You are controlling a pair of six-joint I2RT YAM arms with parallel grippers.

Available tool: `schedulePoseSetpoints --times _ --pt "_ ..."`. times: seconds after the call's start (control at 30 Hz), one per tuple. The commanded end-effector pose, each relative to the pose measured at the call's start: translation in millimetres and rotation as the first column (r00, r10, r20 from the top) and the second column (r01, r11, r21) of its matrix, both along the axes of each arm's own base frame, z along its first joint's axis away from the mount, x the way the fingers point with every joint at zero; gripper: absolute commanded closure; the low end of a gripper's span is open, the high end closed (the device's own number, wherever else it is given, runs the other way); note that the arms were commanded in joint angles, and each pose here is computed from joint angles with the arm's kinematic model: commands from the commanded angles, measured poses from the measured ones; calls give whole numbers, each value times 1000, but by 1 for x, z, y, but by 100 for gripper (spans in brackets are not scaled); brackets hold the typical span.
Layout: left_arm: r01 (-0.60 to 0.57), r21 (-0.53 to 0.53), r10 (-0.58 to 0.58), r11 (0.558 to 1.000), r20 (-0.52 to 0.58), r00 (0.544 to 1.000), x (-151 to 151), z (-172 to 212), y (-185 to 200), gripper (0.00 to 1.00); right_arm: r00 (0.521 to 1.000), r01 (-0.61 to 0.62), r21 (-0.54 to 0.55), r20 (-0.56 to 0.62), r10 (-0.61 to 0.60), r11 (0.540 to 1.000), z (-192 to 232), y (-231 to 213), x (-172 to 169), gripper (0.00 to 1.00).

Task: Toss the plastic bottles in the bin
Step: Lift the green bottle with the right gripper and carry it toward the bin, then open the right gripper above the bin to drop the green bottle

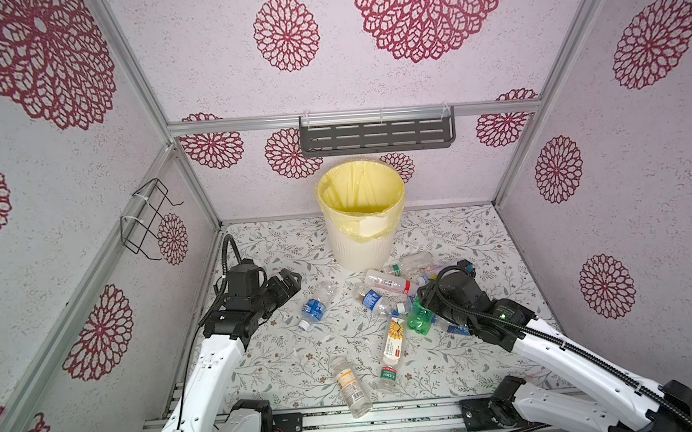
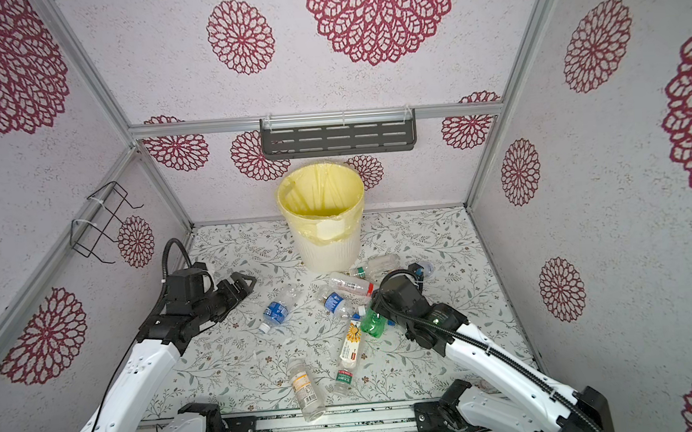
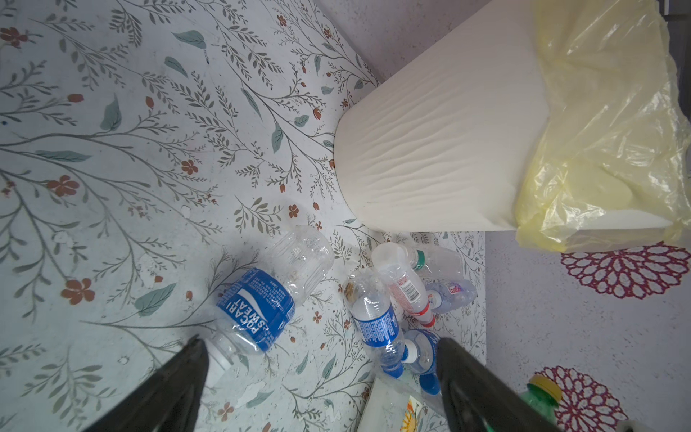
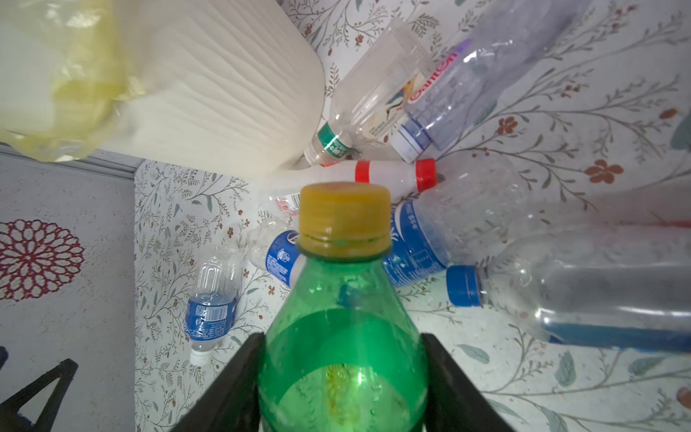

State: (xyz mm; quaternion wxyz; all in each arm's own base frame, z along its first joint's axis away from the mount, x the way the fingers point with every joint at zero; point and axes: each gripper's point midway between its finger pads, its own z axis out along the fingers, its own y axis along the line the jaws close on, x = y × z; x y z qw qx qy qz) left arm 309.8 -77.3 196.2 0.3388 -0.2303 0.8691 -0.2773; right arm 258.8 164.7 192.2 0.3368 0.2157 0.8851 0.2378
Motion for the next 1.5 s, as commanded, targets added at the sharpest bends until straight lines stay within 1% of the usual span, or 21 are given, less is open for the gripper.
schedulePoseSetpoints --times 0.0,0.13,0.3,0.53,0.77,0.97,1.1,1.27,1.37,1.47 --pt "-7 43 7 999 6 1000 -4 1 8 3 994 -71 20 80 70 997 33 14 23 43" --pt "-10 49 9 999 2 1000 -7 2 9 3 990 -83 18 119 81 996 55 19 41 43" --pt "-21 54 21 998 3 1000 -8 4 12 3 979 -89 46 187 79 995 88 23 60 43" --pt "-46 44 45 998 11 999 -4 9 14 3 962 -109 54 257 92 993 130 30 80 43" --pt "-48 16 48 999 2 999 0 6 11 3 930 -122 76 356 88 990 173 39 98 43" --pt "-48 2 48 999 -10 999 2 2 9 3 892 -153 87 440 100 984 218 51 114 44" --pt "-51 3 51 999 -13 999 0 1 10 3 876 -169 107 472 100 980 233 54 114 44" --pt "-51 18 51 999 -9 999 -4 -1 12 3 856 -186 160 510 80 969 241 49 101 44" --pt "-45 30 45 999 -19 999 -4 -3 13 3 846 -192 156 527 83 969 249 46 95 44" --pt "-37 34 38 999 -25 999 -2 -5 12 3 834 -180 134 546 79 975 261 45 101 43"
